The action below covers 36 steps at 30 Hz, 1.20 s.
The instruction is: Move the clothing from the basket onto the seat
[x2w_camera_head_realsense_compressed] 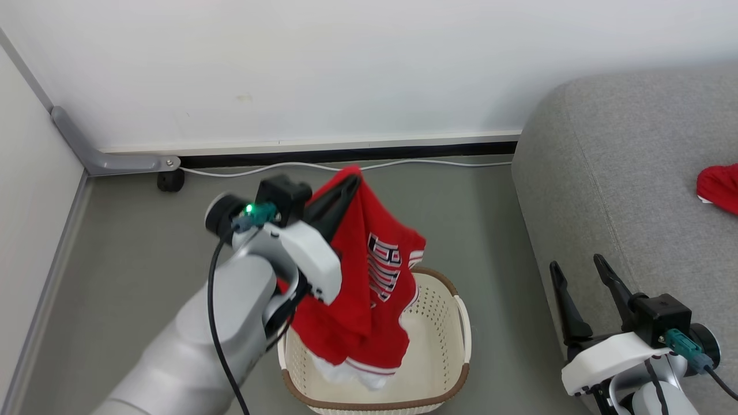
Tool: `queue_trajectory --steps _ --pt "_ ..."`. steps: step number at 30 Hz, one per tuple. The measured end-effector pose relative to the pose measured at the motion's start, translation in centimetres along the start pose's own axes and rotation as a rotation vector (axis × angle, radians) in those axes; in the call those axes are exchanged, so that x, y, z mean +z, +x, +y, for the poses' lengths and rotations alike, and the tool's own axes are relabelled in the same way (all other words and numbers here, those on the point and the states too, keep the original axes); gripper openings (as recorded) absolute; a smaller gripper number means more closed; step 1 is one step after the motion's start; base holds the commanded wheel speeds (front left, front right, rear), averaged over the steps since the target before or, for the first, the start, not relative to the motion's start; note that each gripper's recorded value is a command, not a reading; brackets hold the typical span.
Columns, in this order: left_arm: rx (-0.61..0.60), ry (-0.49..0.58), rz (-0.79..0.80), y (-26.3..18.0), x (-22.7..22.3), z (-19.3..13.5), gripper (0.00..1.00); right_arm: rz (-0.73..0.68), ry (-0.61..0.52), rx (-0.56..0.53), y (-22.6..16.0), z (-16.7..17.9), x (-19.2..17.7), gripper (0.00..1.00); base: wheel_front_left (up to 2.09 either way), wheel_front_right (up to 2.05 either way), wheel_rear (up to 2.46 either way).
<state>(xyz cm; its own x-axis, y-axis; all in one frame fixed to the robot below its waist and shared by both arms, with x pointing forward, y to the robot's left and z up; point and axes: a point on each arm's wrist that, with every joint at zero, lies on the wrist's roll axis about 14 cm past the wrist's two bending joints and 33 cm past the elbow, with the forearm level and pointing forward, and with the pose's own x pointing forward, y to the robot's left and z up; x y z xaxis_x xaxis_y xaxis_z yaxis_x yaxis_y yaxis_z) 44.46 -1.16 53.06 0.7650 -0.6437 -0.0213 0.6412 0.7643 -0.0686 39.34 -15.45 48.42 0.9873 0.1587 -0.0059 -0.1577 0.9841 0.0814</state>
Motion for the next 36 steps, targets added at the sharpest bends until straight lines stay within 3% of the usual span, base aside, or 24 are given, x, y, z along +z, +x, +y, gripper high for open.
queue_trajectory --steps 9,22,27,36 --pt "-0.059 0.118 -0.148 1.7 8.3 -0.4 0.00 0.010 0.008 0.009 -0.2 0.5 -0.4 1.00 0.00 0.00 0.00" --pt "-0.109 0.172 -0.188 2.4 11.0 -1.9 0.00 0.026 0.013 0.028 -0.5 1.3 -0.9 1.00 0.00 0.00 0.00" --pt "-0.117 0.172 -0.184 2.4 10.8 -2.1 0.00 0.026 0.005 0.086 -0.1 3.2 -0.9 1.00 0.00 0.00 0.00" --pt "-0.127 0.175 -0.184 2.2 10.9 -2.8 0.00 0.000 -0.049 0.284 1.5 7.9 0.7 1.00 0.00 0.00 0.00"
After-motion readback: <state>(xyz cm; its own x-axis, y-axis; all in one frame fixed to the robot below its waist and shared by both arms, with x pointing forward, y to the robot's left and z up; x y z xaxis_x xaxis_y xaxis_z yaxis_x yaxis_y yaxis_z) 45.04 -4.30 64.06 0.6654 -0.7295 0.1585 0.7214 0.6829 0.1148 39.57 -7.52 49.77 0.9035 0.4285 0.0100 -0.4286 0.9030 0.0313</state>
